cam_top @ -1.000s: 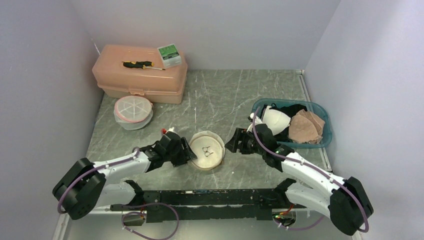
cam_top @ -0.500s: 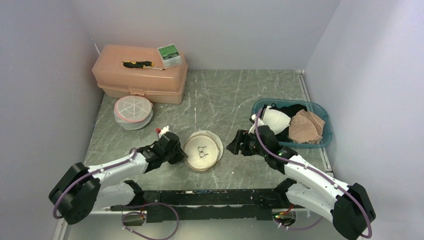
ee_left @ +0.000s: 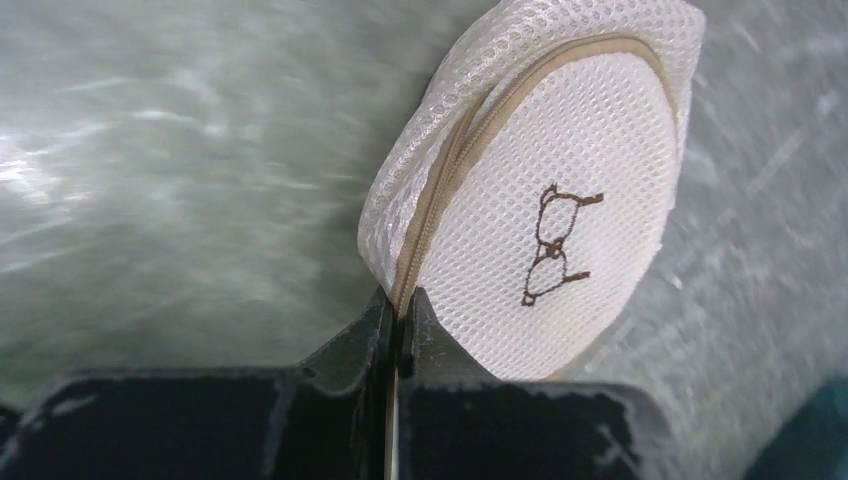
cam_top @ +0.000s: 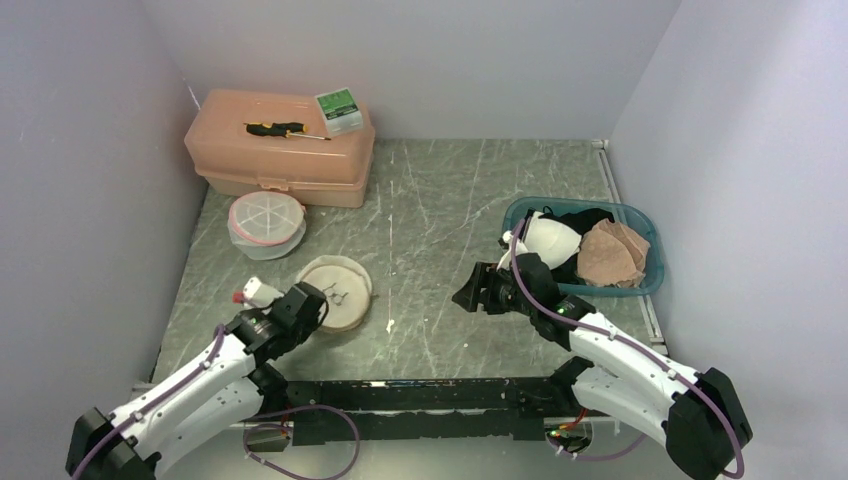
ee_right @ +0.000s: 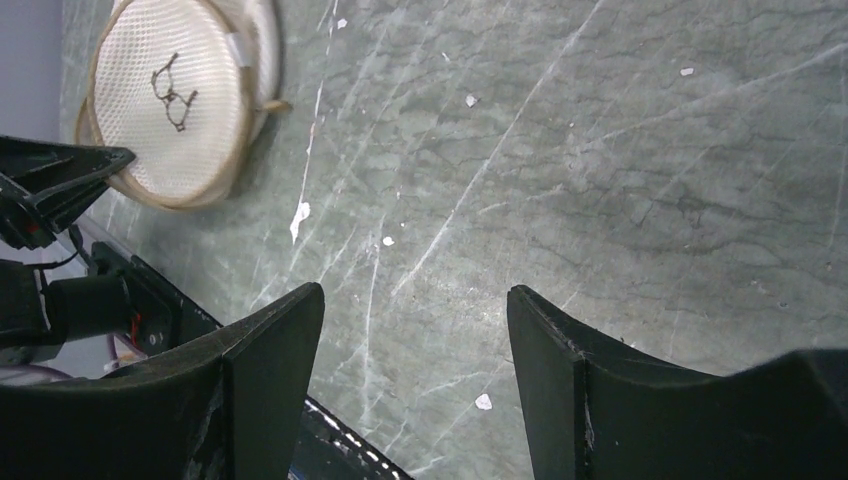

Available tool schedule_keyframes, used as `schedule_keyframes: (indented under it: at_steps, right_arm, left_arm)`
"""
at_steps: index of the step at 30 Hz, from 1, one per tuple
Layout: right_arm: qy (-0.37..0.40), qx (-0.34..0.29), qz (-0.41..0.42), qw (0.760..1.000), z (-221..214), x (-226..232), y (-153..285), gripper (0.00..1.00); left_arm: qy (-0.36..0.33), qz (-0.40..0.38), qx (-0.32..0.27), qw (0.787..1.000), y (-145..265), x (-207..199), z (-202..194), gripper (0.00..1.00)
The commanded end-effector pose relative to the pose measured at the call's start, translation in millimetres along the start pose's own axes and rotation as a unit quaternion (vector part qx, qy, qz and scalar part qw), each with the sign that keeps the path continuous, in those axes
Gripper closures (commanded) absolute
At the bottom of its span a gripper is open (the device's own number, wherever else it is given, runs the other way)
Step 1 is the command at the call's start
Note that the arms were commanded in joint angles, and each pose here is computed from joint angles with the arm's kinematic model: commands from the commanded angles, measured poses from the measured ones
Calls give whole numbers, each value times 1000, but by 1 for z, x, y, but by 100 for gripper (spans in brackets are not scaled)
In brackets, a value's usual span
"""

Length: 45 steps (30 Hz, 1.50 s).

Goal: Unzip the laundry bag and remove the bra
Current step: Move the laundry bag to the center of the board.

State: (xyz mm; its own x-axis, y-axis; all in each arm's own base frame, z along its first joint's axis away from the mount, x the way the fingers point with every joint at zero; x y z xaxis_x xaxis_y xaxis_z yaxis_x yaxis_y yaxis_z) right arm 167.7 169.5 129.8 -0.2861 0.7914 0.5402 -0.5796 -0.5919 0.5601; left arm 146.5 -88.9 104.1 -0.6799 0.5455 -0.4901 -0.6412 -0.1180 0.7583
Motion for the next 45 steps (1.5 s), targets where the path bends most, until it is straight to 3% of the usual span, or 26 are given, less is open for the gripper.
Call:
schedule_keyframes:
  at_steps: [1,9,10,17,20,21,22,25,31,33,38,45]
  right_arm:
    - [0,-10,31,999,2,6,0,29]
    - [-4,1,43,999,-3,7,-1,30]
    - [-3,1,42,999,-4,7,0,30]
    - [13,-17,28,999,0,4,6,29]
    - [18,-23,31,999,3,5,5,29]
    - [19,-22,32,999,4,6,4,29]
    - [19,-21,30,999,5,6,3,29]
    - [20,-23,36,999,9,9,1,29]
    - [29,-25,37,999,10,9,2,28]
    - [29,-23,41,998,9,10,2,28]
    - [30,-20,62,997,7,14,2,29]
    - [34,-20,79,996,4,16,4,29]
  left_arm:
    - [87,123,-97,984,12,52,29,97]
    - [172,137,-129,967,16,73,38,97]
    - [174,136,-134,966,16,73,39,94]
    - [82,127,-117,982,47,45,54,58]
    - [35,77,-89,992,64,21,59,28]
    - [13,50,-82,995,68,9,60,9]
    - [6,23,-77,997,73,-5,62,6]
    - [-47,-14,-80,996,83,-36,70,6]
    - [-127,-108,-161,973,90,-114,116,6]
    - [-104,-104,-136,980,74,-127,139,6]
    - [32,-104,-63,992,4,-107,194,13]
    - [71,-80,-54,993,-49,-81,224,20]
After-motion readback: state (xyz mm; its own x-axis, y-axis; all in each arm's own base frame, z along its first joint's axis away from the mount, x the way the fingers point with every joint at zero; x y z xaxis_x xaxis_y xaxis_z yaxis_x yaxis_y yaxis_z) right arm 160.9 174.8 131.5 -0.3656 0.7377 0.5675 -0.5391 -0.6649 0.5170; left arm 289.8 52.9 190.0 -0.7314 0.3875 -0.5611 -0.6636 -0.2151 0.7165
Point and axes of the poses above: each gripper's point midway between its finger pads, its own y axis back along the fingers, its own x axis along the line the jaws close on, z = x × y, the point moved 6 cm from there along y, back along the fingers, and after that the axes turned 3 degrees about y, right-handed, at the moved point
